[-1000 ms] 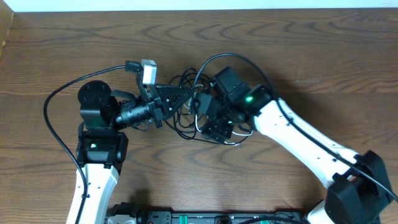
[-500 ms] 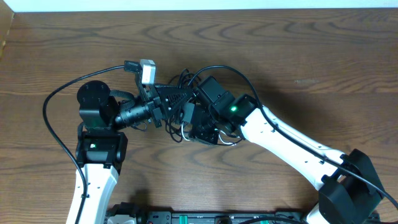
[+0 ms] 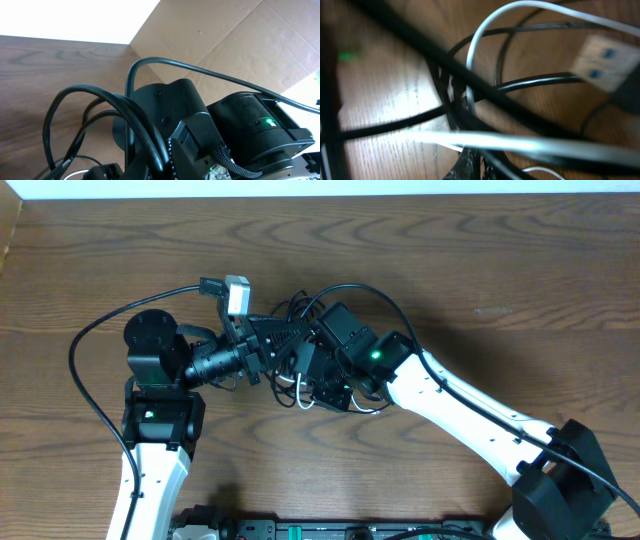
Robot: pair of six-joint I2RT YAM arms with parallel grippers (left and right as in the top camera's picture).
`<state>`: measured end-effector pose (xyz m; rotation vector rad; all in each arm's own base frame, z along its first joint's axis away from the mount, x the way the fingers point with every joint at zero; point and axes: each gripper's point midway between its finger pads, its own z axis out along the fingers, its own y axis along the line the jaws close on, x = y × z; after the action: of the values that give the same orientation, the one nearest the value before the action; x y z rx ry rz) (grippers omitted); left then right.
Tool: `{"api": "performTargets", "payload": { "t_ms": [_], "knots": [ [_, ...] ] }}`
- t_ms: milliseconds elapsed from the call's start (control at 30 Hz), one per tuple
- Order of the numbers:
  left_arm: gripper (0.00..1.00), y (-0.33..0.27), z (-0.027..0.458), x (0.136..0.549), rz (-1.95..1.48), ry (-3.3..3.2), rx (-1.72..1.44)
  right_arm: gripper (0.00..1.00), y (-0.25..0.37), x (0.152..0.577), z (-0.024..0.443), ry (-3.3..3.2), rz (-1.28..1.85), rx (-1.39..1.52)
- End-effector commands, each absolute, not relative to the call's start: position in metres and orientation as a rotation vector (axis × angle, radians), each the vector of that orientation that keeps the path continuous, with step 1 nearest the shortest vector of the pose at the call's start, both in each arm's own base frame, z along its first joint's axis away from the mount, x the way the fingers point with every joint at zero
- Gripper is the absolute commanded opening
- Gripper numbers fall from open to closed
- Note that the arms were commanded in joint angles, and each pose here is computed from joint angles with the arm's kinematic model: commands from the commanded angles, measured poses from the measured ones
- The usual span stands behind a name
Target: Untangle cables
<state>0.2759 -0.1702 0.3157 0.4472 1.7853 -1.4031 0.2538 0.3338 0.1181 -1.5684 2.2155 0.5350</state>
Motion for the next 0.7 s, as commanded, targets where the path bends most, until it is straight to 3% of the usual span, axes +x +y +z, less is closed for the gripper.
{"api": "performTargets", "payload": {
  "t_ms": [0, 200, 467, 667],
  "knots": [
    [0.08, -0.170, 0.323, 0.273, -1.402, 1.771, 0.462, 0.01, 0.329, 0.264, 0.113, 2.314, 0.443, -1.436],
    [0.08, -0.170, 0.322, 0.273, -1.405, 1.776, 0.458, 0.01, 0.312, 0.284, 0.110, 2.429, 0.281, -1.216],
    [0.08, -0.170, 0.322, 0.274, -1.385, 1.767, 0.472, 0.01, 0.217, 0.321, 0.112, 2.576, -0.324, -0.579],
    [0.08, -0.170, 0.322, 0.274, -1.376, 1.761, 0.483, 0.01, 0.178, 0.324, 0.114, 2.611, -0.467, -0.395]
  ]
}}
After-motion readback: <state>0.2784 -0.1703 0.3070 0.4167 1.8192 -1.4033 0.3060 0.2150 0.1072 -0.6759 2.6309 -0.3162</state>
